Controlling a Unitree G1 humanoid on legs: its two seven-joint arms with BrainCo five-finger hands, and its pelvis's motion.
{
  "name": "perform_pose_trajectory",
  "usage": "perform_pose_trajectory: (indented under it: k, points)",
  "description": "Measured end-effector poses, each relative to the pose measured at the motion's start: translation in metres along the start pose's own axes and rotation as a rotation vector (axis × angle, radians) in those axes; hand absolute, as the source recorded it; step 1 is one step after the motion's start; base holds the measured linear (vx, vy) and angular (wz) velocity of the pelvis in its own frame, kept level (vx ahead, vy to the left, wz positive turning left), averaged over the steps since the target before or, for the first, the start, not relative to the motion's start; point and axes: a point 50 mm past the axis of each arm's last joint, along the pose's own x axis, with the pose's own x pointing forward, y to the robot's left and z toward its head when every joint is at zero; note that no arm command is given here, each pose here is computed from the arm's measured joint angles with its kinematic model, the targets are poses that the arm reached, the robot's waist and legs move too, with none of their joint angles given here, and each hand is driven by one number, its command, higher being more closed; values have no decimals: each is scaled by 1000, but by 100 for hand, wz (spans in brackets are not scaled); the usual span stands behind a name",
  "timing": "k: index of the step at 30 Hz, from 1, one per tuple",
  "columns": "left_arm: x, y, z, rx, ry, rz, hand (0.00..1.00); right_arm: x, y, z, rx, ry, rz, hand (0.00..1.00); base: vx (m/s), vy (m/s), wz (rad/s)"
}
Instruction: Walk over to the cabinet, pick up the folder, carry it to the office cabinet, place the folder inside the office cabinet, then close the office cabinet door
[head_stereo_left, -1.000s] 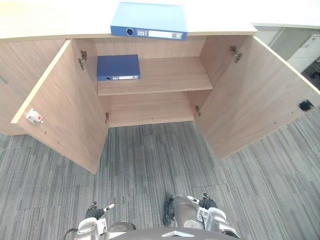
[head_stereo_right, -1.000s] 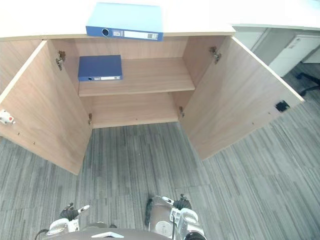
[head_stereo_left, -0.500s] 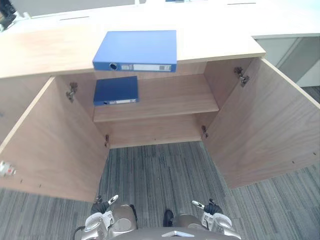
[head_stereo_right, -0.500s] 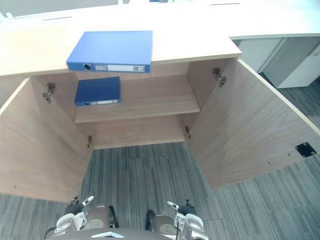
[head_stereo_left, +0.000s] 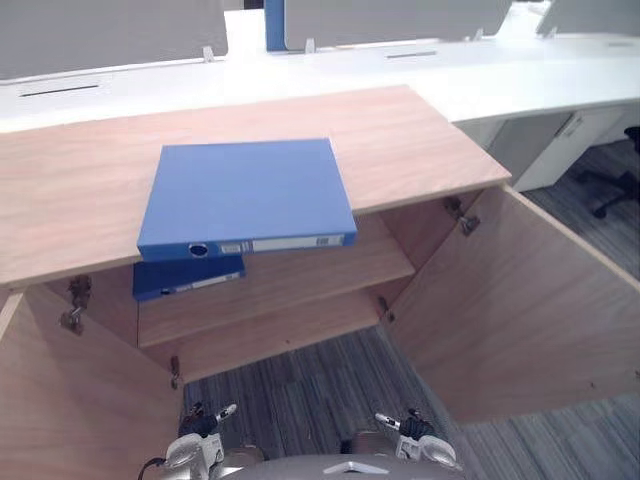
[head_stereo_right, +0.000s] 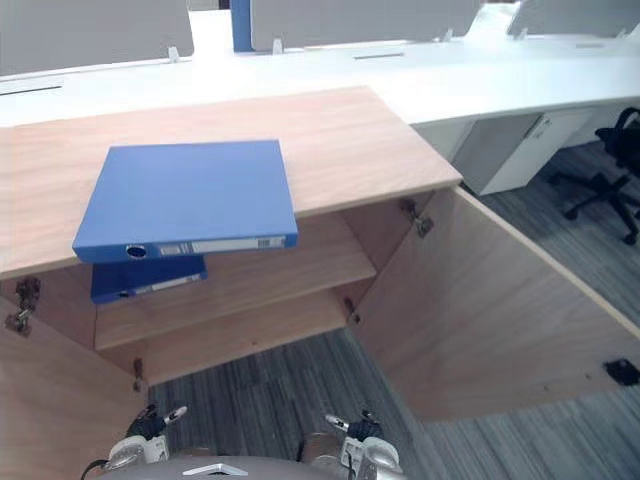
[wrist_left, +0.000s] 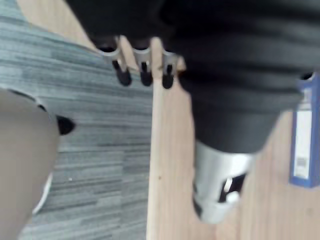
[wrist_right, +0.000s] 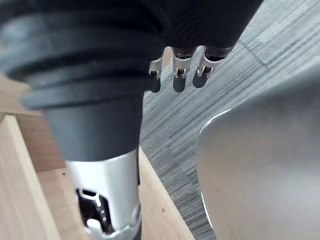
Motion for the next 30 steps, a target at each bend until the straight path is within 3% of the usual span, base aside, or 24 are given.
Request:
perform_pose_trajectory:
  k: [3, 7, 16, 22, 30]
  points:
    - [0, 4, -2, -22, 6, 21, 0, -1, 1, -5, 15, 13, 1, 0, 288, -230, 88]
    - [-4, -11, -15, -89, 43, 4, 0, 0, -16, 0, 5, 2, -43, 0, 197, -176, 54]
    - [-3, -7, -7, -112, 9, 14, 0, -2, -11, -6, 14, 17, -30, 0, 12, -22, 39]
    - [-1, 9, -7, -71, 18, 46, 0, -5, -3, -19, 33, 51, -15, 0, 19, 126, -28]
    - [-1, 4, -10, 26, 34, 13, 0, -4, -7, -24, 37, 81, -29, 0, 22, 62, 6]
